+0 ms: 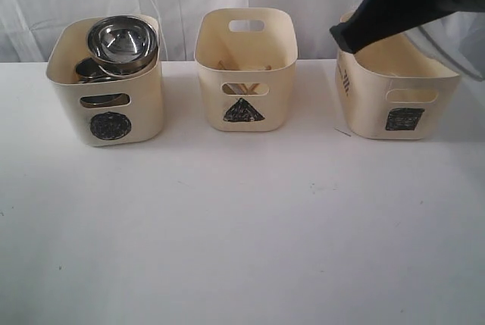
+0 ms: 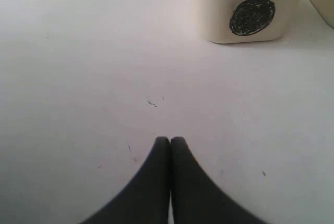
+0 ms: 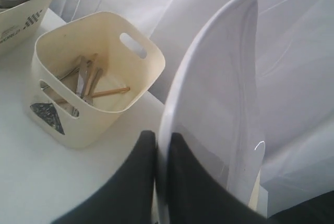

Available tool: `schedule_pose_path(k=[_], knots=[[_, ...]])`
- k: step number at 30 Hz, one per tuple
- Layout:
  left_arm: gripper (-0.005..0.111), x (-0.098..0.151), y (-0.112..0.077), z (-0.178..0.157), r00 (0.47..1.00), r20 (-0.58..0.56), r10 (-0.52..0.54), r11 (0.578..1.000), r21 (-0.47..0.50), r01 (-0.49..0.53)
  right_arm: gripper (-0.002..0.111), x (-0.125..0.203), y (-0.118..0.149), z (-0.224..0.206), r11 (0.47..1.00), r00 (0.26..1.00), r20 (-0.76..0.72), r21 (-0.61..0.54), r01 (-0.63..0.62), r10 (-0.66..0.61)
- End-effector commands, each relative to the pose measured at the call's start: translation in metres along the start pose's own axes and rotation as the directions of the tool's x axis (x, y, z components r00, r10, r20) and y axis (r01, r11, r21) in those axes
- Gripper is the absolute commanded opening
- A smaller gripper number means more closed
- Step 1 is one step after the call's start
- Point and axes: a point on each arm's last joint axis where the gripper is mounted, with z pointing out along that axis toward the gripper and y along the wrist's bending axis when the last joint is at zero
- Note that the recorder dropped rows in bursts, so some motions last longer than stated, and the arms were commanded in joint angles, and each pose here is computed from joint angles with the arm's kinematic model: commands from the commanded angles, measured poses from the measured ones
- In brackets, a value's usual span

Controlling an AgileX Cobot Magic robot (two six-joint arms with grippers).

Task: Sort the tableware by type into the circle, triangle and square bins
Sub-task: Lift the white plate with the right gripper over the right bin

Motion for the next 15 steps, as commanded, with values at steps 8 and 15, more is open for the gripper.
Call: schedule_pose_path(k=[8, 15], knots=[[0.0, 0.001, 0.0, 0.0, 1.0, 0.004, -0.012, 1.0, 0.001, 0.012, 0.0, -0.002, -0.026, 0.046, 1.0, 0.993, 0.115, 0.028, -0.013, 0.01], [0.0, 0.001, 0.0, 0.0, 1.0, 0.004, -0.012, 1.0, 0.001, 0.012, 0.0, 0.012, -0.03, 0.078, 1.0, 0.997, 0.08, 0.025, -0.009, 0.007]])
